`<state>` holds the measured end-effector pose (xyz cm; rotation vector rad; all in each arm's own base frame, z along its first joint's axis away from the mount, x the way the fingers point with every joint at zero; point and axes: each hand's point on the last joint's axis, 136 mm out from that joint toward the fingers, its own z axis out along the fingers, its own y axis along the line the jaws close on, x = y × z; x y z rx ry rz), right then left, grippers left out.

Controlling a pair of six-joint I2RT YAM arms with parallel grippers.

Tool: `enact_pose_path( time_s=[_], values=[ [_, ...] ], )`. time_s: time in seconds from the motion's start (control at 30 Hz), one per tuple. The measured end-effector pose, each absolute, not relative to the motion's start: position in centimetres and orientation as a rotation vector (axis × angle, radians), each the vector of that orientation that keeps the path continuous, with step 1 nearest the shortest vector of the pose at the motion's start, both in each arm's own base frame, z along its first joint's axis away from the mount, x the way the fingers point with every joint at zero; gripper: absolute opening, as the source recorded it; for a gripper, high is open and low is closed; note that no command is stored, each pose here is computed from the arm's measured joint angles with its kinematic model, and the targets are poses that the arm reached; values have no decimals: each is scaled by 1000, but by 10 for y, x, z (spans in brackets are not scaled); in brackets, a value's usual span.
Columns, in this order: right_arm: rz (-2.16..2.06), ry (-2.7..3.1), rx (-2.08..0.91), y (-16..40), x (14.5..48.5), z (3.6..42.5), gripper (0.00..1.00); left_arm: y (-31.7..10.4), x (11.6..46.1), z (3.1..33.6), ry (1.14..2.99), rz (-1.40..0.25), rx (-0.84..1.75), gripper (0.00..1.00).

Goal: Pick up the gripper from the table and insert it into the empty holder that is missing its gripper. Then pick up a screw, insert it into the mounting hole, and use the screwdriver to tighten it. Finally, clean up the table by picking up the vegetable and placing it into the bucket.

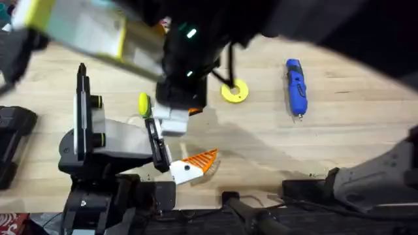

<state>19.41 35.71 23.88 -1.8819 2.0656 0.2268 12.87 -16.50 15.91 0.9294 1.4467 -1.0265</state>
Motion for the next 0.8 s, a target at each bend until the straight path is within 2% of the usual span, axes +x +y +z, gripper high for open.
enact_pose_path(
  time_s=[0.33, 0.53, 0.8],
  values=[
    [294, 2034, -1695, 315, 214, 292, 995, -165, 129, 159, 1447, -1027, 929, 986],
    [414, 1969, -1570, 281, 220, 282, 996, -165, 129, 159, 1447, -1027, 929, 986],
    [700, 1844, -1600, 245, 189, 265, 996, -165, 129, 159, 1447, -1026, 929, 985]
  ],
)
